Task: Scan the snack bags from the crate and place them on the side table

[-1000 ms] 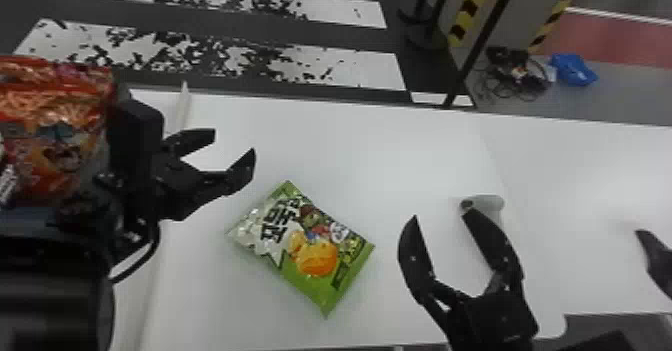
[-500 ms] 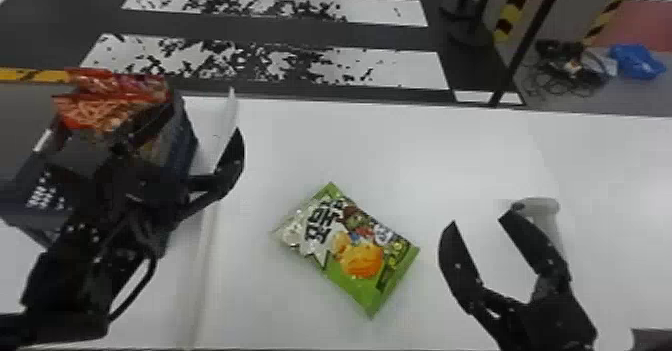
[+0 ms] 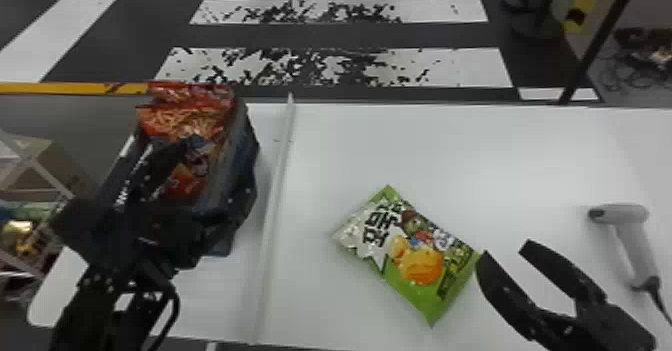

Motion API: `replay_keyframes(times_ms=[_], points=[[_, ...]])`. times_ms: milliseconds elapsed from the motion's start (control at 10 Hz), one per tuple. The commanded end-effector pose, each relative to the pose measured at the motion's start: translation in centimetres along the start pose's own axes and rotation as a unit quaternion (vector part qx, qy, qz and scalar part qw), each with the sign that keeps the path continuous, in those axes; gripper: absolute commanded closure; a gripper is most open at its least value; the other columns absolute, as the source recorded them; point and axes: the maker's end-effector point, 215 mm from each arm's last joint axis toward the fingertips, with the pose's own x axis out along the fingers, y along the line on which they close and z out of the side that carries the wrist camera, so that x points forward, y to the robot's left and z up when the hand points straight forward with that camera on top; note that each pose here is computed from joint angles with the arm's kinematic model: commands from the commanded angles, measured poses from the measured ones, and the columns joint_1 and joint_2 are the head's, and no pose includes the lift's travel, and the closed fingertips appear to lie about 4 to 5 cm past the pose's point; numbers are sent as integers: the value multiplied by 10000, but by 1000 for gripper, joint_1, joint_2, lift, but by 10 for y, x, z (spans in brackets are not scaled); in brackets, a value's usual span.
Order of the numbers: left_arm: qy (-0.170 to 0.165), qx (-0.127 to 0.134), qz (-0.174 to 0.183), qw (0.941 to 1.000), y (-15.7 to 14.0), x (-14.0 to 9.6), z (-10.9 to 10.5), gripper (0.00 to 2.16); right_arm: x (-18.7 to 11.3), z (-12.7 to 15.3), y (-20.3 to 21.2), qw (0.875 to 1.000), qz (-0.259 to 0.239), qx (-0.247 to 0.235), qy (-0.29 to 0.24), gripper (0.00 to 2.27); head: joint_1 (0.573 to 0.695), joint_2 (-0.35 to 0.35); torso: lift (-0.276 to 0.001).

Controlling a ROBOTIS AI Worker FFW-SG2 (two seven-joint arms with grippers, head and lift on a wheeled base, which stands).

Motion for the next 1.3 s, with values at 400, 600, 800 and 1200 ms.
replay_keyframes(times_ms=[400,600,800,1200], points=[[51,-274,15,9996,2,-39,-20,80,-1,-77,30,9706,647,1343,1892,110,695,214,-94],[115,-351,-60,9993,0,-45,-28,80,7,-88,33,9607,688,1464,2257,107,695,248,-94],[56,-427,-140,9990,-4,-47,-29,83,6,-108,35,9521,646,1573,2543,107,695,261,-94],[57,-568,-257,9980,-8,-49,-39,83,18,-135,22,9478,447,1471,2792,107,695,282,-94]])
